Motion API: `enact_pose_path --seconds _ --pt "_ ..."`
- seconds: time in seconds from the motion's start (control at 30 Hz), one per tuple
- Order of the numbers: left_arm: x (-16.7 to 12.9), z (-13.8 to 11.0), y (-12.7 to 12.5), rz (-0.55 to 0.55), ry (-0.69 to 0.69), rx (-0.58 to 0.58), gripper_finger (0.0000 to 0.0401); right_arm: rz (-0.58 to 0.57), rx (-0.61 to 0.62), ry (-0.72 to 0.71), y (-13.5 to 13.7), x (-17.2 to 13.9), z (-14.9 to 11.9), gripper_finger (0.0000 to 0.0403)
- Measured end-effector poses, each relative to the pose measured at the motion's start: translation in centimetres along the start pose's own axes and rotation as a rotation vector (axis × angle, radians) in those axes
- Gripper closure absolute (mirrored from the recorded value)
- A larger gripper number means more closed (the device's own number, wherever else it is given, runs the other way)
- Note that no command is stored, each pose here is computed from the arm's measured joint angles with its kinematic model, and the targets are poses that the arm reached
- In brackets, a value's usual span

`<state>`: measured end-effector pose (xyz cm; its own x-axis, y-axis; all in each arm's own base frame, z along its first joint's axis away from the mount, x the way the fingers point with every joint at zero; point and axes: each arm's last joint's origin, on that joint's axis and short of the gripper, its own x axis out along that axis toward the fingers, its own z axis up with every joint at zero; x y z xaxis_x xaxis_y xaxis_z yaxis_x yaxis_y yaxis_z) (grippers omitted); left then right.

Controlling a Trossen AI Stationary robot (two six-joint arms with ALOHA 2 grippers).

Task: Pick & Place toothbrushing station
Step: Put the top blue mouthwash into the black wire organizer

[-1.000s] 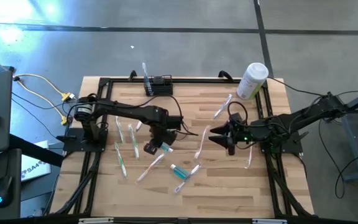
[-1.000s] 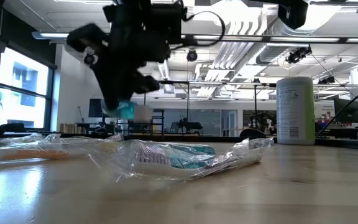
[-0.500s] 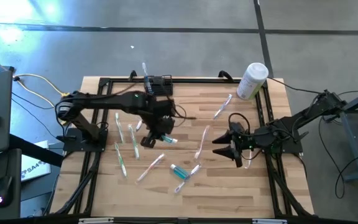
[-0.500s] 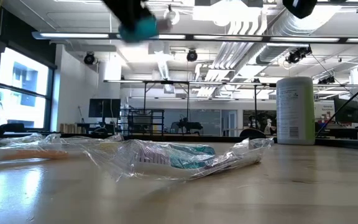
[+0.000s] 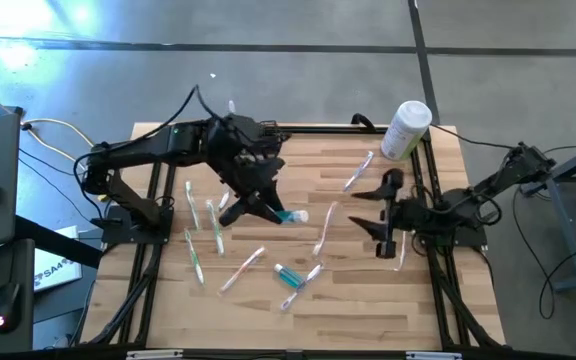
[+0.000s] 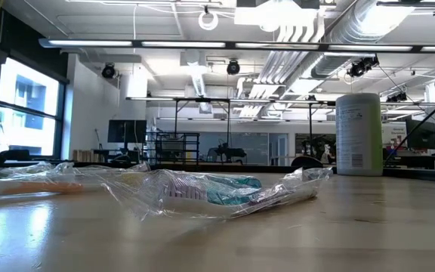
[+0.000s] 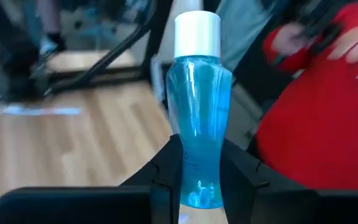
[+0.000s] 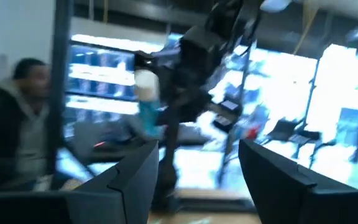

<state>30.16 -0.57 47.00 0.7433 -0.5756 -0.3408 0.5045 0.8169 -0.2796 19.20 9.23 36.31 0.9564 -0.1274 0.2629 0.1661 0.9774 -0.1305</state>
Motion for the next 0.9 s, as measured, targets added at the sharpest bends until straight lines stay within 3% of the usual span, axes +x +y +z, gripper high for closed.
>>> enact_pose_path --seconds 0.17,0.27,0.37,0.7,0.9 --pt "0.0 1.4 -0.1 -0.043 -0.120 -0.034 0.0330 -0.083 -0.083 -0.042 -0.3 -0.2 0.9 0.0188" --pt "0.1 2.1 -0.1 -0.052 -0.177 -0.046 0.0330 -0.221 -0.069 0.000 -0.9 -0.1 1.7 0.0188" --pt "0.0 2.7 -0.1 -0.043 -0.239 -0.030 0.0330 -0.255 -0.039 -0.017 -1.3 0.0 3.0 0.0188" --pt "0.3 3.7 0.1 -0.041 -0.347 0.021 0.0330 0.028 0.027 -0.088 -1.0 1.5 7.6 0.0188" --pt "1.6 3.3 1.2 -0.035 -0.315 0.004 0.0330 0.061 -0.036 -0.018 -0.2 3.6 9.0 0.0188"
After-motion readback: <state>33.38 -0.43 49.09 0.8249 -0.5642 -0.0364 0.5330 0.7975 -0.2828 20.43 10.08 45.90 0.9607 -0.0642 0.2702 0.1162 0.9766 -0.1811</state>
